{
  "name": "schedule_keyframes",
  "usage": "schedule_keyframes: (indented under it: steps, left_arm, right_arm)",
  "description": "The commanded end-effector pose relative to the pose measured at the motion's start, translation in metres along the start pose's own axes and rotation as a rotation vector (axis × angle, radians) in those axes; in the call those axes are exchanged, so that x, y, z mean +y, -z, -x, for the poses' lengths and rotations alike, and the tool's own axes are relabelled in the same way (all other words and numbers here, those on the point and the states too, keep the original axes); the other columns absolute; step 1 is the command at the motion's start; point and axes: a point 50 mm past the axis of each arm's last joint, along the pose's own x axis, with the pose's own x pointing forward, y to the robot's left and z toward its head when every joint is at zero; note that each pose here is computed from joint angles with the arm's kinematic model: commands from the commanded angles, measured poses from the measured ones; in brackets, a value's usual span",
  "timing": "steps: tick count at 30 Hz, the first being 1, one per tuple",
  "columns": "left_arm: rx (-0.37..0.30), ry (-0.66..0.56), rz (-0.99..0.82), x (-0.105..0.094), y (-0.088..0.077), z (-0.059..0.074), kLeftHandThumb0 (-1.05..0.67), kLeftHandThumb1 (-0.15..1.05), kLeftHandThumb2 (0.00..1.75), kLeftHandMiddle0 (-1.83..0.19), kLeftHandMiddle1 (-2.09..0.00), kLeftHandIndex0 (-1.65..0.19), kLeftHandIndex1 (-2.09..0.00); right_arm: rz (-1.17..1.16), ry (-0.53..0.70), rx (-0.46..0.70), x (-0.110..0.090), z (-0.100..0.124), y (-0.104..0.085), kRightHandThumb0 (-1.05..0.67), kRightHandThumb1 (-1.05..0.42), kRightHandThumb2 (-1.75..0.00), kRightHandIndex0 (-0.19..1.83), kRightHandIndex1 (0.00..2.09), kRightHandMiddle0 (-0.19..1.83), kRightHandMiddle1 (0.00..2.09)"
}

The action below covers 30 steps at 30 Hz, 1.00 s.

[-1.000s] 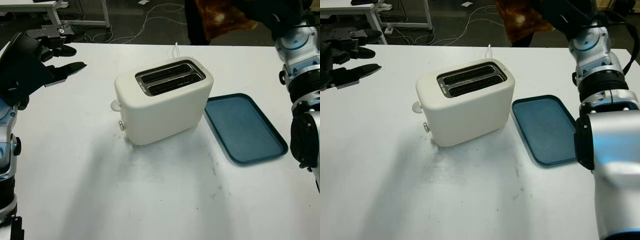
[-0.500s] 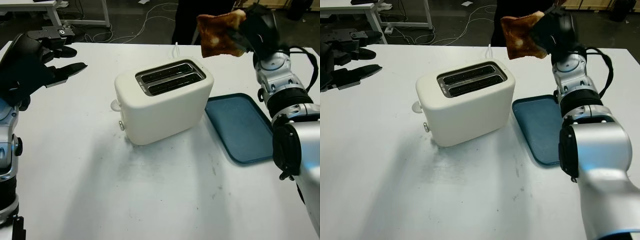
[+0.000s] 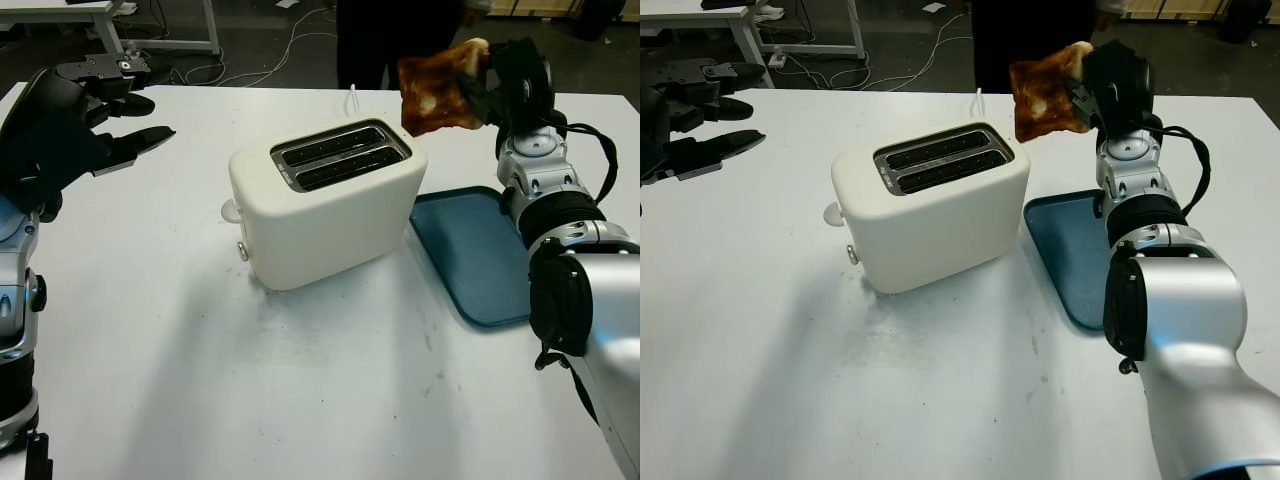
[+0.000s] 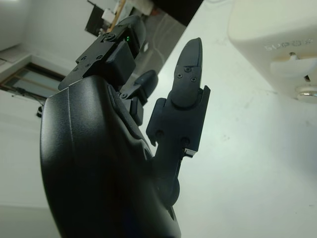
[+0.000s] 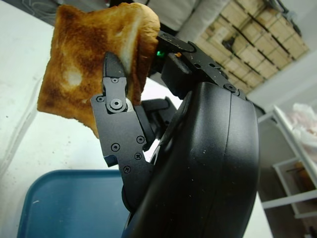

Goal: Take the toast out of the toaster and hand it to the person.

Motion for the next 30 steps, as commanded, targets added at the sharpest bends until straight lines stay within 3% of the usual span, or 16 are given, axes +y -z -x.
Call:
schedule_keyframes:
  steps: [1, 2, 5, 30]
  left_arm:
    - [0.007, 0.01, -0.019, -0.0007, 0.0003, 0.0009, -0.29, 0.92, 0.14, -0.26, -0.73, -0.58, -0.01]
    - [0.008, 0.011, -0.018, -0.0009, 0.0, 0.0007, -0.29, 0.92, 0.13, -0.26, -0.73, -0.57, -0.01]
    - [0.01, 0.012, -0.011, -0.0011, 0.0008, 0.0002, -0.3, 0.92, 0.13, -0.26, -0.73, -0.57, -0.01]
    - [0.007, 0.002, -0.004, -0.0006, 0.0045, 0.0002, -0.32, 0.92, 0.12, -0.25, -0.77, -0.58, -0.01]
  right_arm:
    - [-0.039, 0.006, 0.035, 0.002, 0.0012, 0.0059, -0.19, -0.92, -0.26, 0.76, 1.75, 0.52, 1.46]
    - [-0.053, 0.001, 0.037, 0.0019, 0.0013, 0.0066, -0.19, -0.92, -0.26, 0.76, 1.75, 0.45, 1.63]
    - [-0.074, -0.01, 0.036, 0.002, 0.0019, 0.0089, -0.18, -0.92, -0.29, 0.75, 1.75, 0.36, 1.73]
    - [-0.025, -0.02, 0.021, 0.005, 0.0018, 0.0055, -0.15, -0.92, -0.32, 0.74, 1.75, 0.4, 1.75]
